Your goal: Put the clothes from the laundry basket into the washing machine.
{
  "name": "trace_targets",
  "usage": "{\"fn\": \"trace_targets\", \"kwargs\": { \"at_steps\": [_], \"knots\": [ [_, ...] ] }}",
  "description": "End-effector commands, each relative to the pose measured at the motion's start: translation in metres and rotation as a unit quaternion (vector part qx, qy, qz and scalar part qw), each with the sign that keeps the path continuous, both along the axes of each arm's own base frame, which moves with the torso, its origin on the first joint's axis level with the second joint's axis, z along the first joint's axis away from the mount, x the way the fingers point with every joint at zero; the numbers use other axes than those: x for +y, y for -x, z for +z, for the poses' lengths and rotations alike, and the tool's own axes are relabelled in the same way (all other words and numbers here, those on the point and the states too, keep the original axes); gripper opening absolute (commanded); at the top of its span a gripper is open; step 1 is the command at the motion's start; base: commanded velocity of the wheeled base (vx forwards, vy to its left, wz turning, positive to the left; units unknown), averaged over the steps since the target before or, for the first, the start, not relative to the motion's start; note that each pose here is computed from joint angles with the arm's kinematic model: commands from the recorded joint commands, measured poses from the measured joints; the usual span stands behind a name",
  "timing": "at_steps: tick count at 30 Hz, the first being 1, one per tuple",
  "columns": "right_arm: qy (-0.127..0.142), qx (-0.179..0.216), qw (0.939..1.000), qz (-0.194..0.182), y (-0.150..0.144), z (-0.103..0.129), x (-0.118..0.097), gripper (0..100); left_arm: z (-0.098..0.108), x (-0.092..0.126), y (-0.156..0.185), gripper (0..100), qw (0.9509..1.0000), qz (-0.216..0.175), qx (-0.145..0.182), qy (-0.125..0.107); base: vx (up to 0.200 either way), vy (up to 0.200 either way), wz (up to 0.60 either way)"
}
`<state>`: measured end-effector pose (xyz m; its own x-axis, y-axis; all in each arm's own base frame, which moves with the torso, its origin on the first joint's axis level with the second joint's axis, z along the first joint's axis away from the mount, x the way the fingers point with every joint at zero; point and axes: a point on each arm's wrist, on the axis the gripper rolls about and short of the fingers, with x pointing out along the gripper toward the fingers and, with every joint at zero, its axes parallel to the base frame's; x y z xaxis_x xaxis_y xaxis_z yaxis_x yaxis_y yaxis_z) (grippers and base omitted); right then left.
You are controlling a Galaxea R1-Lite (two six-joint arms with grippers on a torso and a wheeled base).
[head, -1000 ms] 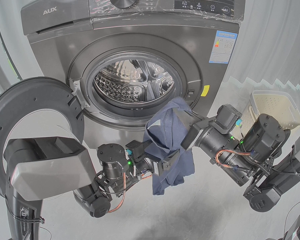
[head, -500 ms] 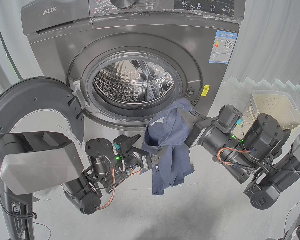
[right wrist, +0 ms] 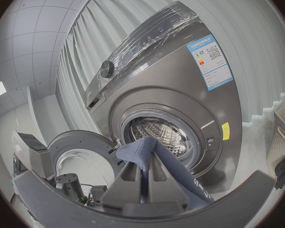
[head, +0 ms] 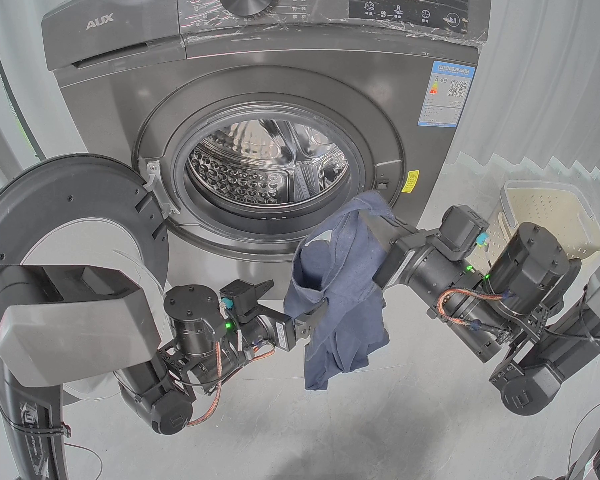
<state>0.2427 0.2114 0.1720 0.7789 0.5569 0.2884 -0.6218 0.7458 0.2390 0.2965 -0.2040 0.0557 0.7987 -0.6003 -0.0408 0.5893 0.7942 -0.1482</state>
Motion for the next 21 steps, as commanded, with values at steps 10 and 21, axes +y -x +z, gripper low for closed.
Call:
{"fn": "trace_targets", "kwargs": {
  "at_steps": [10,21],
  "knots": [
    [-0.001,-0.001,1.0,0.001,0.001,0.001,0.0,0,0.005,0.009,-0.008,100,0.9998,0.016,-0.006,0.006,0.0,0.0,0.0],
    [0.0,0.0,1.0,0.004,0.002,0.0,0.001,0,0.007,0.006,-0.011,100,0.9997,0.016,-0.013,0.014,0.0,0.0,0.0]
  ]
}}
